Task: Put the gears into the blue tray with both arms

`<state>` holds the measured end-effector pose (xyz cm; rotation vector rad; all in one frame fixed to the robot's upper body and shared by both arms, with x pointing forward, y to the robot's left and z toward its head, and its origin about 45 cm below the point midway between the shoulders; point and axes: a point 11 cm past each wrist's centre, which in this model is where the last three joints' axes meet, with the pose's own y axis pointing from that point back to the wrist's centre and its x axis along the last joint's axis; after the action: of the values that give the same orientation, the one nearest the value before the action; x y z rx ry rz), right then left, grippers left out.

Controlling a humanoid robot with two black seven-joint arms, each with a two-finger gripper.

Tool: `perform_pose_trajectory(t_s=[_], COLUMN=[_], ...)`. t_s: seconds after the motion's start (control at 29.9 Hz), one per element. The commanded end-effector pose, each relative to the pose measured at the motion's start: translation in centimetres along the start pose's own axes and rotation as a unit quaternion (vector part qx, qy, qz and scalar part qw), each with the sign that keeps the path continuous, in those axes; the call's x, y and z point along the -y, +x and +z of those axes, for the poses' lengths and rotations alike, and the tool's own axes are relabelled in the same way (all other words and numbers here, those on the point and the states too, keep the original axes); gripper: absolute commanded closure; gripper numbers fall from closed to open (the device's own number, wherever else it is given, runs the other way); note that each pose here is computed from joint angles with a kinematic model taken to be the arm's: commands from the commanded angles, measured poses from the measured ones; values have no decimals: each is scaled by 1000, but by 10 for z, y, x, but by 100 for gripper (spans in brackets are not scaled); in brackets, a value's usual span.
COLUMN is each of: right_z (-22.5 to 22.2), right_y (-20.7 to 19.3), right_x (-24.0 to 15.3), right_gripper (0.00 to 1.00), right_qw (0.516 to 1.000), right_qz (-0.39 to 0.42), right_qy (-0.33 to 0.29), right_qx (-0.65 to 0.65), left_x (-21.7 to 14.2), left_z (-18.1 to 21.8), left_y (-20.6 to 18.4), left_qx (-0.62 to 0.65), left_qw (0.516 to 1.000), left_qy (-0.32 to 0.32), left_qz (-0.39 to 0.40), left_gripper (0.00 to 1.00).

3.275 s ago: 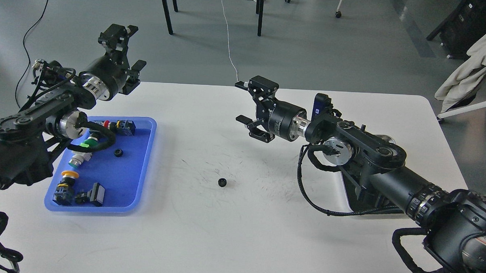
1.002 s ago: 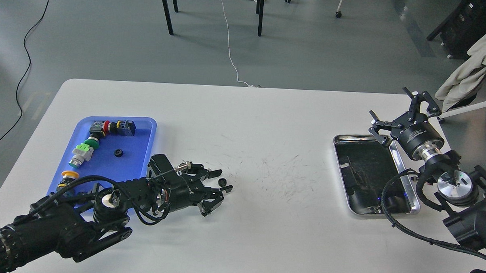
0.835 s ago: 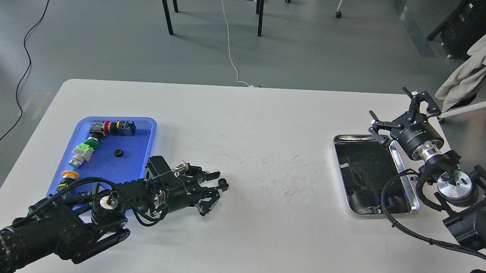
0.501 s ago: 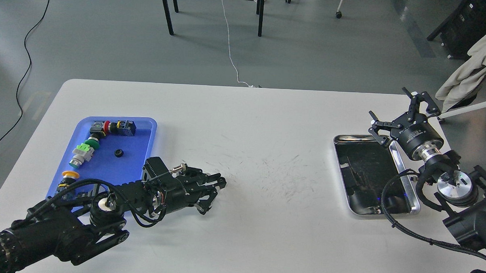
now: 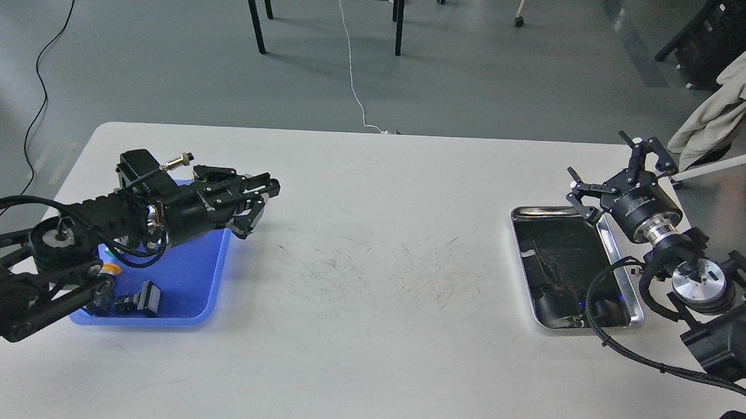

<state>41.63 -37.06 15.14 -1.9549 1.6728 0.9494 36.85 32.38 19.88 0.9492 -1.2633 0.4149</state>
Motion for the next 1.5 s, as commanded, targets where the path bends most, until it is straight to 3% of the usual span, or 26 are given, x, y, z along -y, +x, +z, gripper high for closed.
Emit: perform_pose_trajectory(t_s=[0.0,0.37,1.24,1.34,1.47], right_z=[0,-4,0,1,2], right_y=[0,2,1,0,0], right_x=[0,-1,-1,0,0], right_gripper=[3,3,3,3,3], right_qw=[1000,1000,1000,1000,1000], right_qz=[0,2,1,0,-1], right_qy=[0,2,-9,-9,-10], right_qx=[0,-3,-13,-12,-11], left_x=[-17,-61,-74,-72,-72], left_z=[-11,-25,-24,-23,-23], left_y=[-15,-104,-144,-145,-145], left_qx=[-36,-67,-79,-81,-81], left_qw=[999,993,987,987,987], left_qy=[15,72,91,91,93], left_qz=[-11,-69,-102,-100,-101], left_gripper=[90,90,87,84,68])
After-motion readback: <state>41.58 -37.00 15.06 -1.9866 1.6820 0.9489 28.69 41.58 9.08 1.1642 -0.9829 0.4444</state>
